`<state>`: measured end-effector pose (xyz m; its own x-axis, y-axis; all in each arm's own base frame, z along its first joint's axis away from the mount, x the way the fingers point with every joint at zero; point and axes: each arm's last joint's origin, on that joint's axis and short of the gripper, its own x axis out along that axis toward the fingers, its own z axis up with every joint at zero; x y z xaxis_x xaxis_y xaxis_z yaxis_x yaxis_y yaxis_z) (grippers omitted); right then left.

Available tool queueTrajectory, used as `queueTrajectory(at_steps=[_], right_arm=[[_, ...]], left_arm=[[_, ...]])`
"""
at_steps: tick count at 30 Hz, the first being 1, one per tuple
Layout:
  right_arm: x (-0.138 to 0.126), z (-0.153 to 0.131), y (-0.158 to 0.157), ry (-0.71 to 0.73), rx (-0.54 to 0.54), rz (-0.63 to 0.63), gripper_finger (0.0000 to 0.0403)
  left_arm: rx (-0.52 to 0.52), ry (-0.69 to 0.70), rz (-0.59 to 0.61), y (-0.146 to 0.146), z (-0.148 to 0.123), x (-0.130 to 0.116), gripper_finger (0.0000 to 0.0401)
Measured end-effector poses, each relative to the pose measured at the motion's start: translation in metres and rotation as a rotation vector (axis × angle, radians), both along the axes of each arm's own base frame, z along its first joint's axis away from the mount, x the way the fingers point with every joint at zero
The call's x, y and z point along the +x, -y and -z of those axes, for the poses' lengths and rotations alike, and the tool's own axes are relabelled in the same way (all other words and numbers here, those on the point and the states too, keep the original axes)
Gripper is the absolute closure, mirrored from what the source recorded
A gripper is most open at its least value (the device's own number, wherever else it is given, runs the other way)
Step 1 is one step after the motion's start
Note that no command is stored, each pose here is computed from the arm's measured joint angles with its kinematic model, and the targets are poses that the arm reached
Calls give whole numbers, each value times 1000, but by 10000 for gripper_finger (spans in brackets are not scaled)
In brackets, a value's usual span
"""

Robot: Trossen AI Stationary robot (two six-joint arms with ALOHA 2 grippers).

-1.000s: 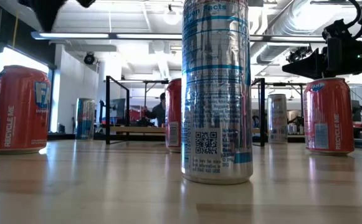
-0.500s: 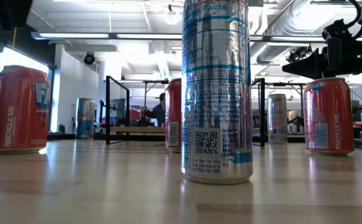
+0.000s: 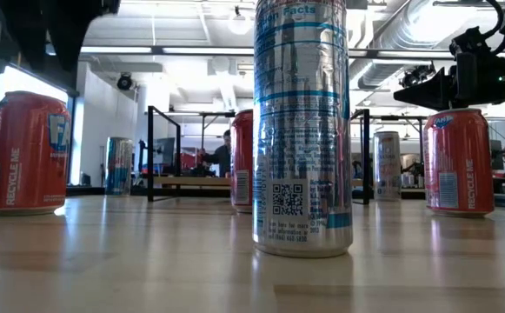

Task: Place canned beverage on shelf
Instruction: Put the left red soda can on the shelf

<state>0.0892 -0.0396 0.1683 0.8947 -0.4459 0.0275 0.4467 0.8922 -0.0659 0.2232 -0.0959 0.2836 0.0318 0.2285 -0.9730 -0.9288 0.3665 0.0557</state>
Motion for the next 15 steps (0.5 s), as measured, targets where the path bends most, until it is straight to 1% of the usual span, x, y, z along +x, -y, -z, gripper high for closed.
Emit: queueTrajectory(at_steps=[6, 9, 15], right_arm=[[0, 0, 0, 0, 0, 0, 402], [0, 0, 0, 0, 0, 0, 402], [0, 0, 0, 0, 0, -1, 402]], left_arm=[[-27, 43, -62, -9, 8, -14, 168], [-59, 76, -96, -11, 10, -19, 168], [-65, 62, -107, -13, 19, -24, 168]])
